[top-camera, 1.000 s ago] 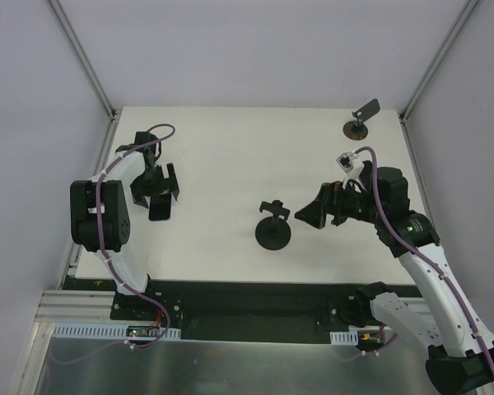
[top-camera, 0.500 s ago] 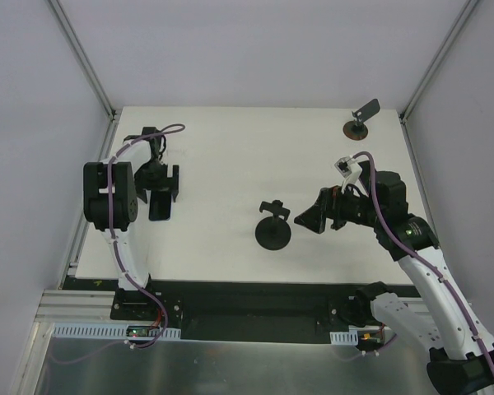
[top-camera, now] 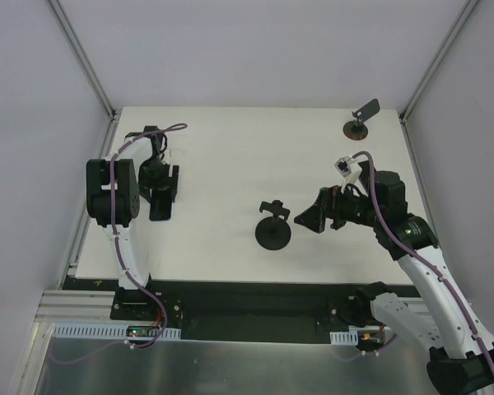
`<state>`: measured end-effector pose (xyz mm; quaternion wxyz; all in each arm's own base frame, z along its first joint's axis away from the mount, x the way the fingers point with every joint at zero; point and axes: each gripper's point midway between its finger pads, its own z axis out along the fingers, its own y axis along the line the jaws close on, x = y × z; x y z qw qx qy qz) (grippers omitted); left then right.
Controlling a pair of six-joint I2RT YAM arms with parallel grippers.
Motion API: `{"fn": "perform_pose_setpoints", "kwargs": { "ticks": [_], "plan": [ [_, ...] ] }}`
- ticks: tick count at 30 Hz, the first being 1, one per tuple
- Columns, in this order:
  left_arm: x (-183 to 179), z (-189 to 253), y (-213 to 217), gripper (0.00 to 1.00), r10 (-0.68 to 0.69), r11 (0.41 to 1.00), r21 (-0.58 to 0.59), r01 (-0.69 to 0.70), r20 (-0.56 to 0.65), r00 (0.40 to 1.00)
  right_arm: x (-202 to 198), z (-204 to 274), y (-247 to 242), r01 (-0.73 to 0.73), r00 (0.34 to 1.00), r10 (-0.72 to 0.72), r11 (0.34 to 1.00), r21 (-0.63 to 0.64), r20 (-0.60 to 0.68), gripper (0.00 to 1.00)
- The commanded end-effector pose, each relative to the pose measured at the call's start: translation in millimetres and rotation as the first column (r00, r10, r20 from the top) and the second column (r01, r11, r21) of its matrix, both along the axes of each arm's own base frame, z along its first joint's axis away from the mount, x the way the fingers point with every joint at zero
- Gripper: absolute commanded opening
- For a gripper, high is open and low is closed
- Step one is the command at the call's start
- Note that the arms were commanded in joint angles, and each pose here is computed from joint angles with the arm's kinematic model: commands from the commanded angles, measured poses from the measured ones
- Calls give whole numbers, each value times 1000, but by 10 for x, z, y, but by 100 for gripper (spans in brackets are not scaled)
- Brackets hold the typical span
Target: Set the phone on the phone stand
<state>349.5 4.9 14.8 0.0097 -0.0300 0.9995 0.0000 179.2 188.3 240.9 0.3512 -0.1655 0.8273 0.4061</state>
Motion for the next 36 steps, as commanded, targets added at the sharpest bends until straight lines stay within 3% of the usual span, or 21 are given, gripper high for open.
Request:
{"fn": "perform_pose_setpoints", "kwargs": {
  "ticks": [1, 6, 7, 10, 12, 14, 19, 25, 28, 32, 34, 36],
  "plan": [
    [-227, -237, 89, 72, -11, 998, 64, 18, -117, 993, 24, 15, 2, 10, 1000, -10, 1000, 0, 11, 96],
    [-278, -253, -17, 38, 13, 1000, 26, -10, -100, 995, 85, -9, -58, 71, 997, -71, 997, -23, 1, 96],
    [-278, -244, -36, 28, 13, 1000, 19, -11, -95, 995, 84, -37, -81, 83, 996, -83, 996, -37, -13, 96],
    [-267, -122, -145, 19, -2, 1000, 10, 3, -60, 998, 113, -95, -179, 140, 989, -142, 987, -85, -26, 96],
    [-253, 18, -179, 0, 8, 1000, 9, -8, -17, 1000, 159, -125, -253, 200, 979, -204, 974, -105, -27, 96],
    [-257, 106, -212, 0, 28, 1000, -1, -28, 15, 999, 178, -93, -279, 272, 958, -277, 959, -75, -72, 96],
    [-254, 524, -276, 0, 103, 994, -40, -98, 161, 982, 159, -52, -239, 253, 964, -256, 966, -46, -74, 96],
    [-371, 1004, -455, 0, 192, 974, -183, -133, 358, 914, 186, 54, -268, 241, 970, -240, 970, -42, 27, 96],
    [-438, 1357, -654, 0, 256, 940, -321, -114, 445, 858, 203, 180, -239, 225, 972, -221, 973, -54, 79, 98],
    [-588, 2022, -1029, 0, 393, 824, -565, -42, 518, 760, 68, 433, 55, 137, 976, -120, 987, -86, 180, 99],
    [-692, 2228, -1233, 0, 403, 781, -624, 22, 531, 745, 85, 591, 226, 124, 969, -106, 990, -66, 223, 99],
    [-766, 2474, -1304, 0, 453, 757, -653, 33, 561, 693, -5, 610, 486, 69, 972, -52, 995, -70, 230, 97]
  ]
}}
